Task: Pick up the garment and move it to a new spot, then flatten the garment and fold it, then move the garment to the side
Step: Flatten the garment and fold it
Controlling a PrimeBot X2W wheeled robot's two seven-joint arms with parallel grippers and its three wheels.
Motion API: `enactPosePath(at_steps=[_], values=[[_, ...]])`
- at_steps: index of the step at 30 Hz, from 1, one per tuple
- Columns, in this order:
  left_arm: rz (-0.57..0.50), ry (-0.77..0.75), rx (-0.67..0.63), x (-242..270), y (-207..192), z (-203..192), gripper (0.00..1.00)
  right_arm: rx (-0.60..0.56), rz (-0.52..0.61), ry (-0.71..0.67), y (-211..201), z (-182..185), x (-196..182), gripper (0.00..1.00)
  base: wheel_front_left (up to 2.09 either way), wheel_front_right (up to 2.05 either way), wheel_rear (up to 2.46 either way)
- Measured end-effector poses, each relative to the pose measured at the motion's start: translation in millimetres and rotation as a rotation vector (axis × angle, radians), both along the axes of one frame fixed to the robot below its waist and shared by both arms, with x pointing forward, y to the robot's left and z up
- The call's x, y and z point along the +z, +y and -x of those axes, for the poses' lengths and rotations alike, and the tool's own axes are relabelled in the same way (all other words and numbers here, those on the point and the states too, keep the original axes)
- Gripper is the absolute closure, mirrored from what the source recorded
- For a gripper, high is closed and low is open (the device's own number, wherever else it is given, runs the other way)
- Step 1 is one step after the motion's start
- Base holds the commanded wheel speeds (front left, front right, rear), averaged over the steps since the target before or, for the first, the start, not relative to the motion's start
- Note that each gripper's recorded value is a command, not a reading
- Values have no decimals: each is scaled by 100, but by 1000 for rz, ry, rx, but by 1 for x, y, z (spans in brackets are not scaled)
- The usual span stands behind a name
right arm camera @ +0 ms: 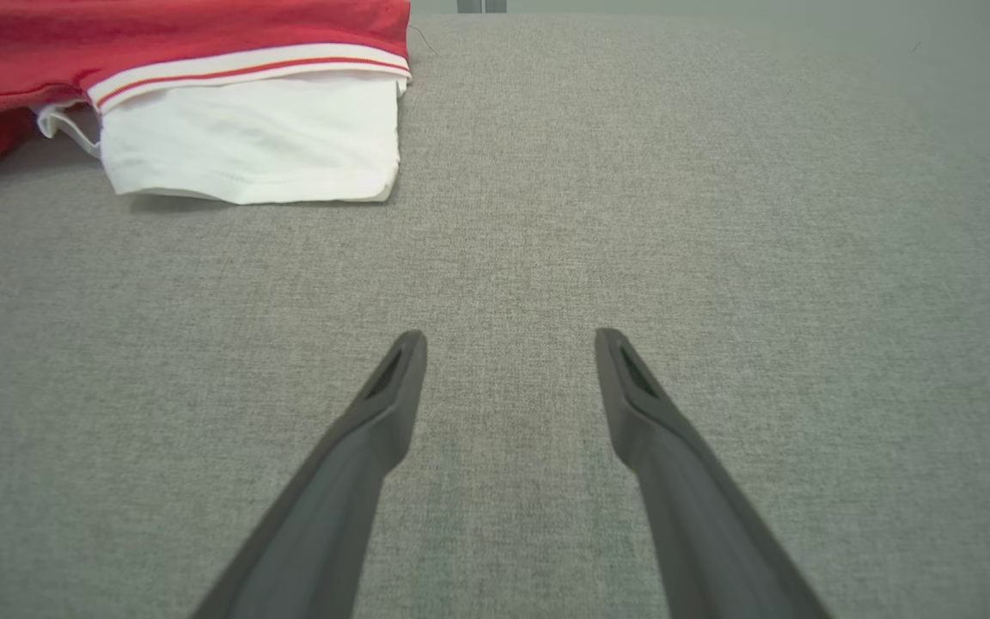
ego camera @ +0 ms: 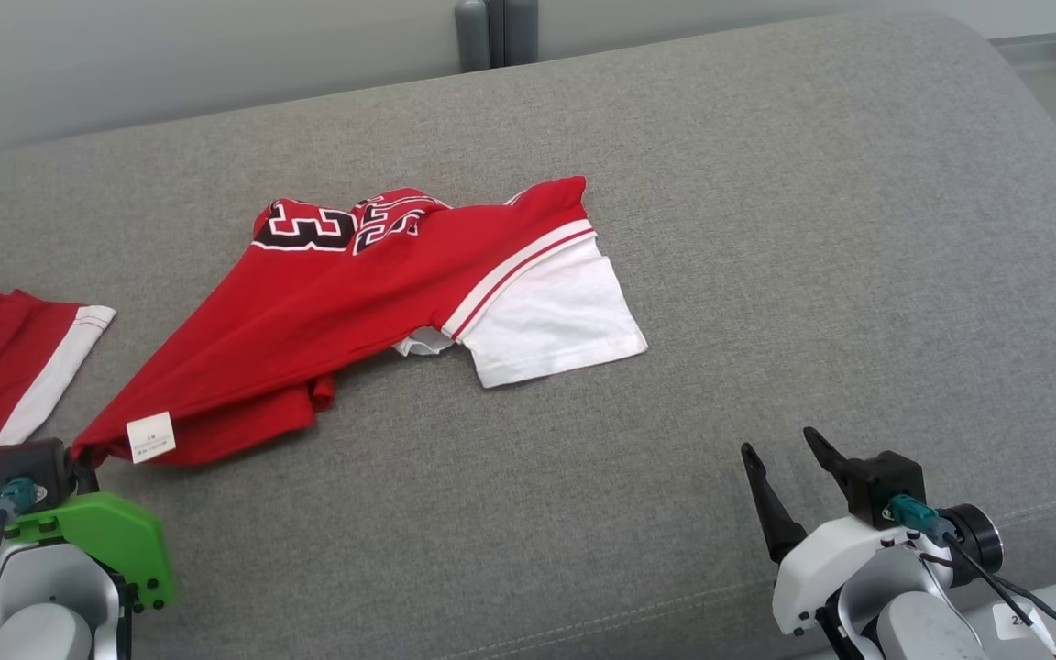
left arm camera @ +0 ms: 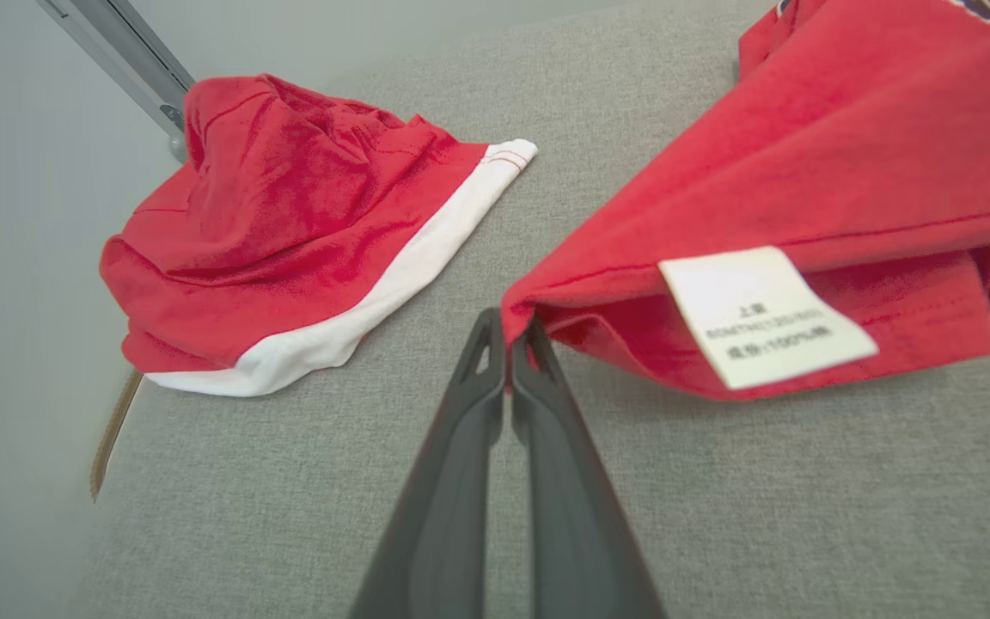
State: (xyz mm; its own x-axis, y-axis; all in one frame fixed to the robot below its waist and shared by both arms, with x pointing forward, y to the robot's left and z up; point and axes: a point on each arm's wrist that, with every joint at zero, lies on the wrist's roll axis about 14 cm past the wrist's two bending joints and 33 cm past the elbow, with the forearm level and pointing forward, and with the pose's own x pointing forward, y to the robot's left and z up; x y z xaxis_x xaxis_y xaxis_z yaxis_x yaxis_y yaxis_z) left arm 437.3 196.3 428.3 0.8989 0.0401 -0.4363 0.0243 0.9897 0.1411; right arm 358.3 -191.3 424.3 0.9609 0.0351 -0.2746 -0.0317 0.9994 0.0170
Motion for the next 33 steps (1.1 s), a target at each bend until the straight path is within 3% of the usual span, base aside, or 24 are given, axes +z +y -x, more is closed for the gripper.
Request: enactPosePath(at_steps=[8,20,21,22,33], values=[[103,42,39,-27,-7,18,100,-4,-3,2,-1,-2,-1,0,0,0,0],[146,133,37,-62,-17,64,100,32,-1,-5,10,-7,2,0,0,0,0],[151,129,44,-63,-17,66,36,35,1,-7,10,-8,3,0,0,0,0],[154,120,50,-63,-16,67,0,38,3,-9,11,-8,3,0,0,0,0],[194,-17,124,-39,0,64,0,47,-8,-32,16,-7,12,0,0,0,0]])
